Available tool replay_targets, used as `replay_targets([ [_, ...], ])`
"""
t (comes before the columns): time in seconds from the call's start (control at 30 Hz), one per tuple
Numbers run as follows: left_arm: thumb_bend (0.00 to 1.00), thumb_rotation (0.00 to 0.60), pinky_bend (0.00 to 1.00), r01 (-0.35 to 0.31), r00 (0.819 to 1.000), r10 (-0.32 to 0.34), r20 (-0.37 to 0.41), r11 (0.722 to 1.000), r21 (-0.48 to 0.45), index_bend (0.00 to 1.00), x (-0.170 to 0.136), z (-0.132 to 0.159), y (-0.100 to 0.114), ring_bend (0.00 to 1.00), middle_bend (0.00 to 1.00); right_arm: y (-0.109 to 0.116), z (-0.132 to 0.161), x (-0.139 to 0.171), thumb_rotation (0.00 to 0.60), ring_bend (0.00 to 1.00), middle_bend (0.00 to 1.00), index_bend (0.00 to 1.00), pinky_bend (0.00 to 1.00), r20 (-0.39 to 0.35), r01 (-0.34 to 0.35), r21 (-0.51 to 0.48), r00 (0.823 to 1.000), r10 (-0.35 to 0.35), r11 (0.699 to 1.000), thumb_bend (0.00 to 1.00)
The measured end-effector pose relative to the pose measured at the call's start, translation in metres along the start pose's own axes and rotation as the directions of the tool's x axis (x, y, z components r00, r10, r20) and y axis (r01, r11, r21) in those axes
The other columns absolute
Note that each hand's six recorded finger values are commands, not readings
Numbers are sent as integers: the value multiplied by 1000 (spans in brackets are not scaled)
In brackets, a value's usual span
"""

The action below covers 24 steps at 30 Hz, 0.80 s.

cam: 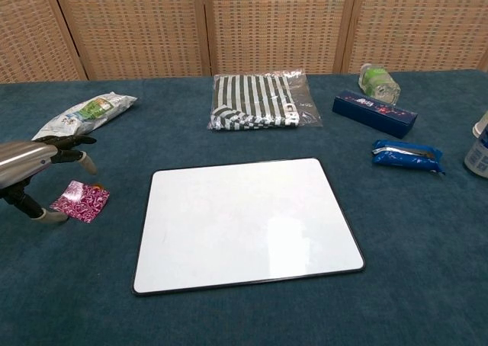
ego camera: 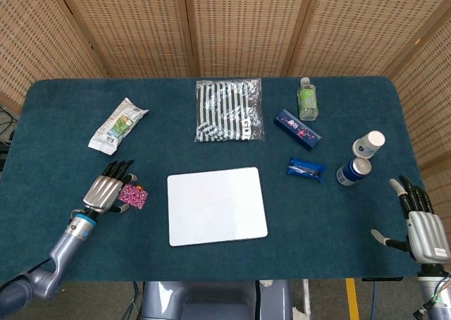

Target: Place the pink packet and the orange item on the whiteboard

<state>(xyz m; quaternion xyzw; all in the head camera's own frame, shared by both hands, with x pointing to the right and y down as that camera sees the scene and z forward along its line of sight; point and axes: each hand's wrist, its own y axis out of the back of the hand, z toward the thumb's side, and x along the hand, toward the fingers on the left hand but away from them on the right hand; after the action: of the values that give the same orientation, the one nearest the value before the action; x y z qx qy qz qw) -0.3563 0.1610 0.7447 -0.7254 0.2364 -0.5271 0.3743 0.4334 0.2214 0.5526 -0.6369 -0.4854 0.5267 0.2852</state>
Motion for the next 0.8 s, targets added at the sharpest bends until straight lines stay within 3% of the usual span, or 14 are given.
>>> replay_targets([
  [0.37, 162, 600, 0, 0, 1000, 0, 1, 1000, 1, 394, 0, -1, -5, 0, 0, 0, 0, 0, 600, 0, 0, 0, 0, 0, -1, -4, 1000, 1, 1000, 55],
  [0.8, 181, 600, 0, -15, 1000, 15, 3, 1000, 0, 411, 1, -1, -1, 0, 0, 0, 0, 0, 600, 0, 0, 0, 0, 1, -2, -9, 1000, 2, 1000, 53],
])
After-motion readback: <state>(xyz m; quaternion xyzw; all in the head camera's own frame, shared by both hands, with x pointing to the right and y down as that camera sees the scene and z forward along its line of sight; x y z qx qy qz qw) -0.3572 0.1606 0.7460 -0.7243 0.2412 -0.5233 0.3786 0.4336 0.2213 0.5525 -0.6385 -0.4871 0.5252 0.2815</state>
